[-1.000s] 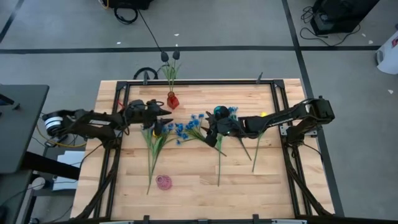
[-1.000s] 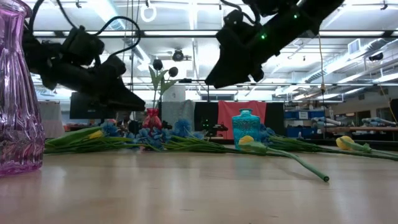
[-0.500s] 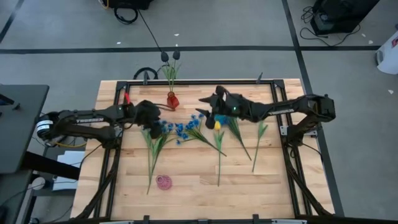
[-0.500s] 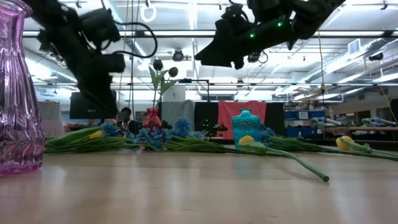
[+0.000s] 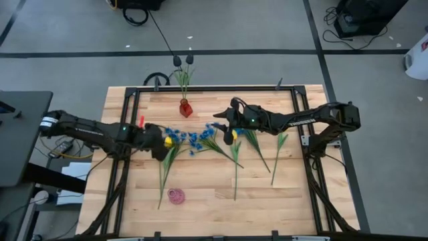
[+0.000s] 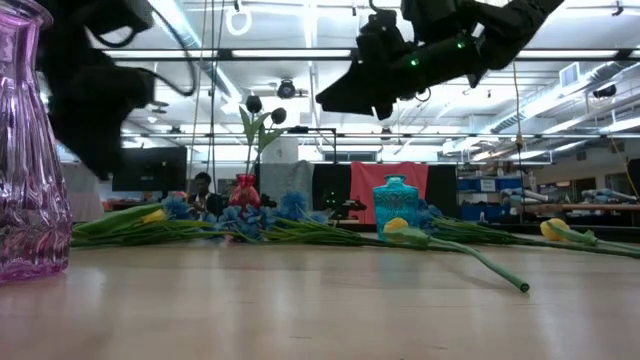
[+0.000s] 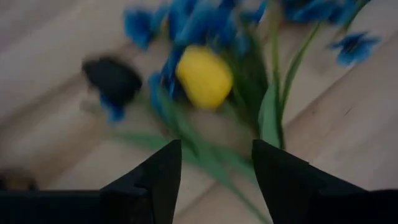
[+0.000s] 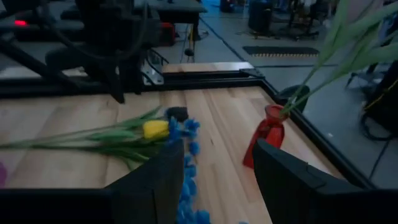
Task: Sort flowers into vase by color
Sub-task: Put the black tulip into the red vase
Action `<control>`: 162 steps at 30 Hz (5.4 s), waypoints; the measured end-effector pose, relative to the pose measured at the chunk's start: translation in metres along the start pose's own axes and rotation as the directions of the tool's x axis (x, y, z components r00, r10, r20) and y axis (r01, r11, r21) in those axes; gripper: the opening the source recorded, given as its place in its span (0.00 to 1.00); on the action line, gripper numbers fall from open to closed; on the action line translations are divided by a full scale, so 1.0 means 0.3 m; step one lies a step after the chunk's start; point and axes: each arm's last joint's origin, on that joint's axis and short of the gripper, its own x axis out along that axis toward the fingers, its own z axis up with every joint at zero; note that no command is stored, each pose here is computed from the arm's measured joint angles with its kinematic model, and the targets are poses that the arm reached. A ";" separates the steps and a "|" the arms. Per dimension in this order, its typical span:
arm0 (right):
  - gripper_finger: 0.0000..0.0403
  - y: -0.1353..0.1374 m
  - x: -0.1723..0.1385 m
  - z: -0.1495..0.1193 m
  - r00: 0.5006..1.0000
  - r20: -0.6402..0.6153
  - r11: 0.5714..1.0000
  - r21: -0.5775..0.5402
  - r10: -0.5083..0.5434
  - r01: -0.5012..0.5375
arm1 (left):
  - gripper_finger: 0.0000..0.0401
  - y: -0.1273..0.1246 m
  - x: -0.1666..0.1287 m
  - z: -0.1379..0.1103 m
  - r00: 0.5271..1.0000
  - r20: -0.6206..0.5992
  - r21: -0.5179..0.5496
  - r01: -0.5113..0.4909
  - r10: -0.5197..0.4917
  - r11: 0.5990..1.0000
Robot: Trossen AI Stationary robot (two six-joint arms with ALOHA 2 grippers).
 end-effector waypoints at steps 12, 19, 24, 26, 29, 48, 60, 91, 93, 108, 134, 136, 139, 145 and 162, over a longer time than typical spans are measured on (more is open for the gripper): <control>0.49 -0.003 -0.004 -0.020 0.999 -0.014 0.999 -0.029 0.038 -0.038 | 0.50 -0.047 0.031 -0.077 0.994 -0.082 -0.174 -0.088 0.075 0.981; 0.49 0.001 -0.004 -0.019 0.997 -0.010 0.996 -0.037 0.079 -0.080 | 0.50 -0.096 0.107 -0.108 0.977 -0.144 -0.121 -0.173 0.155 0.977; 0.49 0.001 -0.004 -0.020 0.996 -0.012 0.995 -0.044 0.086 -0.086 | 0.50 -0.115 0.156 -0.120 0.964 -0.168 -0.087 -0.223 0.206 0.971; 0.49 0.001 -0.004 -0.022 0.996 -0.017 0.995 -0.044 0.085 -0.085 | 0.50 -0.123 0.167 -0.121 0.965 -0.166 -0.077 -0.217 0.202 0.973; 0.49 0.001 -0.004 -0.024 0.996 -0.023 0.995 -0.046 0.086 -0.087 | 0.50 -0.136 0.177 -0.120 0.971 -0.159 -0.065 -0.190 0.178 0.980; 0.49 0.001 -0.004 -0.025 0.996 -0.027 0.995 -0.050 0.087 -0.088 | 0.13 -0.100 0.226 -0.145 0.974 -0.131 0.001 -0.187 0.185 0.982; 0.49 -0.001 -0.004 -0.029 0.995 -0.039 0.995 -0.043 0.087 -0.088 | 0.06 -0.139 0.085 -0.071 0.932 -0.055 0.127 -0.349 0.358 0.928; 0.49 -0.114 -0.344 -0.069 0.965 0.262 1.000 -0.009 -0.019 0.022 | 0.06 -0.305 -0.088 0.432 0.878 0.460 0.480 -0.121 -0.132 0.869; 0.49 -0.118 -0.368 -0.079 0.955 0.295 1.000 -0.006 -0.019 0.022 | 0.06 -0.292 -0.083 0.461 0.865 0.479 0.499 -0.130 -0.148 0.857; 0.49 -0.090 -0.367 -0.117 0.964 0.257 0.993 0.079 0.059 -0.082 | 0.06 -0.161 -0.017 0.602 0.766 0.618 0.478 -0.187 -0.178 0.858; 0.49 -0.084 -0.366 -0.118 0.965 0.257 0.994 0.076 0.058 -0.080 | 0.06 -0.026 0.011 0.687 0.471 0.837 0.436 -0.262 -0.280 0.861; 0.49 -0.084 -0.366 -0.118 0.965 0.257 0.994 0.076 0.058 -0.080 | 0.06 -0.014 0.027 0.678 0.468 0.839 0.428 -0.254 -0.277 0.867; 0.49 -0.084 -0.366 -0.118 0.965 0.257 0.994 0.076 0.058 -0.080 | 0.06 0.000 0.055 0.659 0.486 0.833 0.424 -0.255 -0.264 0.869; 0.49 -0.084 -0.366 -0.118 0.965 0.256 0.994 0.072 0.061 -0.081 | 0.06 0.016 0.101 0.623 0.529 0.811 0.424 -0.238 -0.249 0.874; 0.49 -0.082 -0.364 -0.123 0.968 0.239 0.994 0.069 0.070 -0.089 | 0.09 0.052 0.156 0.583 0.624 0.780 0.309 -0.317 -0.049 0.897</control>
